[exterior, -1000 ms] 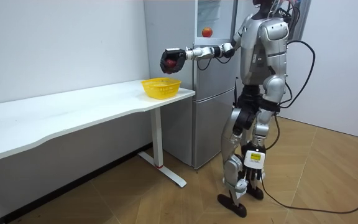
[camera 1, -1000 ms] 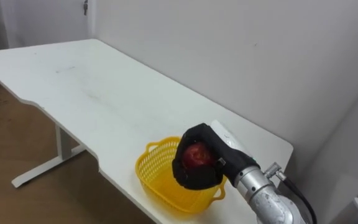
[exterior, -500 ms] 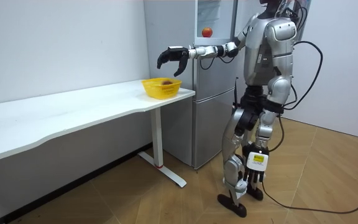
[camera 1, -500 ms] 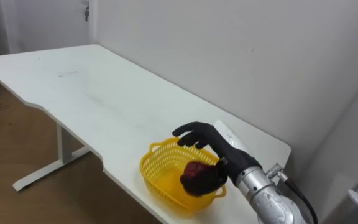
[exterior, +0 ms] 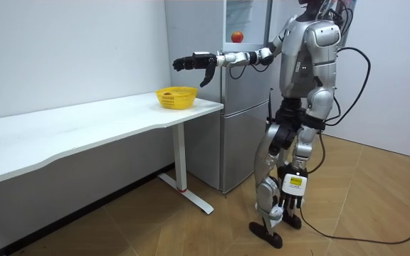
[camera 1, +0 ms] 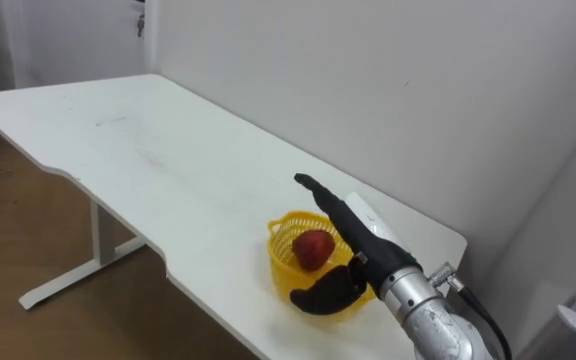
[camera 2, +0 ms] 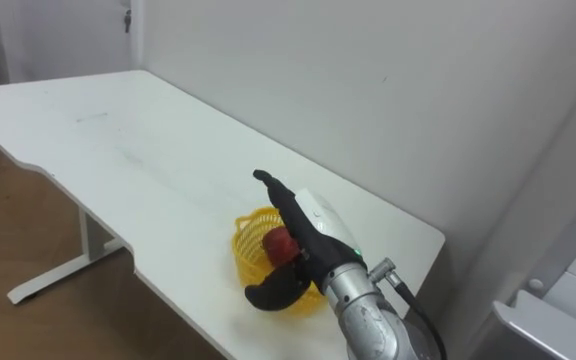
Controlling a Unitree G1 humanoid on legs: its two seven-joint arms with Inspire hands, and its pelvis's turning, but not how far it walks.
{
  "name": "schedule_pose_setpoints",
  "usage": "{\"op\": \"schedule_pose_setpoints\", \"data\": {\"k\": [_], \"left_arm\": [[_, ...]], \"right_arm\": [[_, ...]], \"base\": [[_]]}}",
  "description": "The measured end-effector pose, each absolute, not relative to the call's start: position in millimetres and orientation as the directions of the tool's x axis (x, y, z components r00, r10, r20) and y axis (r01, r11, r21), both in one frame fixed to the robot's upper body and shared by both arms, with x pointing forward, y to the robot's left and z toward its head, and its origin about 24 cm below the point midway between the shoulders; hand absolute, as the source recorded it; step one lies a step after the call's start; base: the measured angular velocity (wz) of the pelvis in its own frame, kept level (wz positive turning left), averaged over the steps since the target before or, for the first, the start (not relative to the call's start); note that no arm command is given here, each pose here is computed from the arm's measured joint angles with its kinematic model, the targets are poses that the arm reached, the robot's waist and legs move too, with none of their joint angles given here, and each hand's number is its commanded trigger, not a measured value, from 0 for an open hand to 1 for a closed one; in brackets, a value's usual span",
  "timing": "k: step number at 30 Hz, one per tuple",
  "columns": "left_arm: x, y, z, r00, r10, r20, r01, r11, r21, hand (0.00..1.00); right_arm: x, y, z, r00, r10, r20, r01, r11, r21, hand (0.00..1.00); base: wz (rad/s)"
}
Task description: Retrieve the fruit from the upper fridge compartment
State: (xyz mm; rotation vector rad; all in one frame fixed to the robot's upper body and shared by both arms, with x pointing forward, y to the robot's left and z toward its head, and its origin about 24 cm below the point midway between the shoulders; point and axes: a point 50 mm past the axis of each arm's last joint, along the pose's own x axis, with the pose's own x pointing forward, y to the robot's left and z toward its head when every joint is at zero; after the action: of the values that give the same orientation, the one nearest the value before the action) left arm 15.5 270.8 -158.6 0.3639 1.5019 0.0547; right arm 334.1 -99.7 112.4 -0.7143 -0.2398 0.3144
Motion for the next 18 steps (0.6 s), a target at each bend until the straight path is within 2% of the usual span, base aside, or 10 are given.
{"op": "schedule_pose_setpoints", "data": {"k": [18], "left_arm": [[13.3,270.8,-158.6,0.074,0.259,-0.963,0.189,0.945,0.268,0.00]], "right_arm": [[334.0,-99.7,112.4,0.926,0.362,0.108,-0.199,0.711,-0.674,0.00]], "base": [[0.00]]}}
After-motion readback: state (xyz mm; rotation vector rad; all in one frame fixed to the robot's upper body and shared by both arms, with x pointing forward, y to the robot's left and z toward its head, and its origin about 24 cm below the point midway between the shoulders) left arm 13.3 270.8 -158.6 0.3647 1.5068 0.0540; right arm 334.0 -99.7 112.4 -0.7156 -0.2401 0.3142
